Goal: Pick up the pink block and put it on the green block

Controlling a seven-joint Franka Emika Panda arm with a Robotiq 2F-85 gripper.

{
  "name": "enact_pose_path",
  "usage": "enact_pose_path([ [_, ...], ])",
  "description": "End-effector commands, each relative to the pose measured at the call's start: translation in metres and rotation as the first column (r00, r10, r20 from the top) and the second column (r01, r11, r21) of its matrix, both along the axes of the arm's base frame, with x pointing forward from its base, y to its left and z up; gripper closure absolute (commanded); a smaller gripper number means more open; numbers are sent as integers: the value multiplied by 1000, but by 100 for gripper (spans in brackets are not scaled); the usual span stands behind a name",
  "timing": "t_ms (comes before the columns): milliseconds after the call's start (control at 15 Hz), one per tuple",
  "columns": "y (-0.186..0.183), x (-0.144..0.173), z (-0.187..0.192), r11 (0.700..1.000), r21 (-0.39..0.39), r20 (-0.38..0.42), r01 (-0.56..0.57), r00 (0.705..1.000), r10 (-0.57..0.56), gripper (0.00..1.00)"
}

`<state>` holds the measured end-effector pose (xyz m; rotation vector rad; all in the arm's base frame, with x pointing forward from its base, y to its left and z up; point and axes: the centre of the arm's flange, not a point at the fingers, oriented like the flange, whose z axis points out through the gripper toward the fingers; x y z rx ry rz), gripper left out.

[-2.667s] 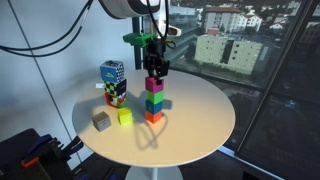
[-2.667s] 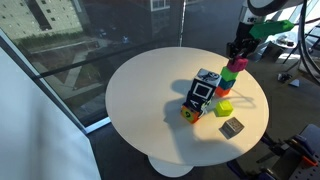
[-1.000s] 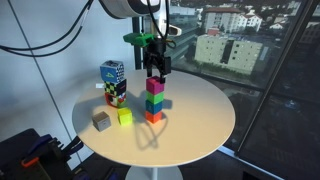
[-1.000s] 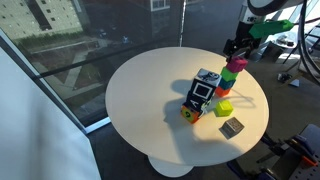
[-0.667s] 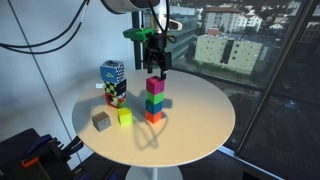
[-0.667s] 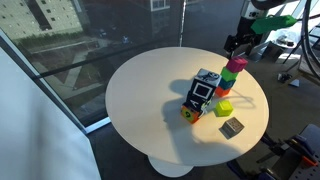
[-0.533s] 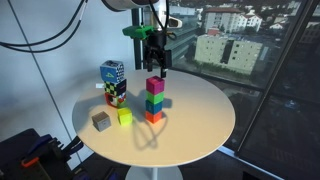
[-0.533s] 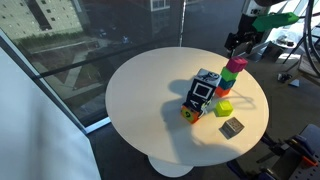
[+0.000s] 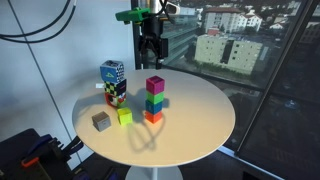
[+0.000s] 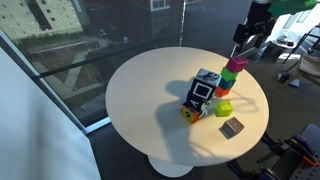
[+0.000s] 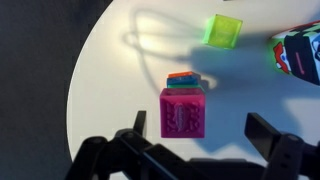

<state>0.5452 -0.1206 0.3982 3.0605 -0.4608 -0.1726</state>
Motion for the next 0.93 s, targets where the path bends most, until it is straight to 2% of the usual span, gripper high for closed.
enact_pose_path([
  [0, -2, -11, 28, 999, 23, -22, -42, 999, 43, 0],
  [400, -2, -31, 58, 995, 41, -48, -94, 994, 96, 0],
  [867, -3, -51, 94, 990, 60, -3, -125, 992, 125, 0],
])
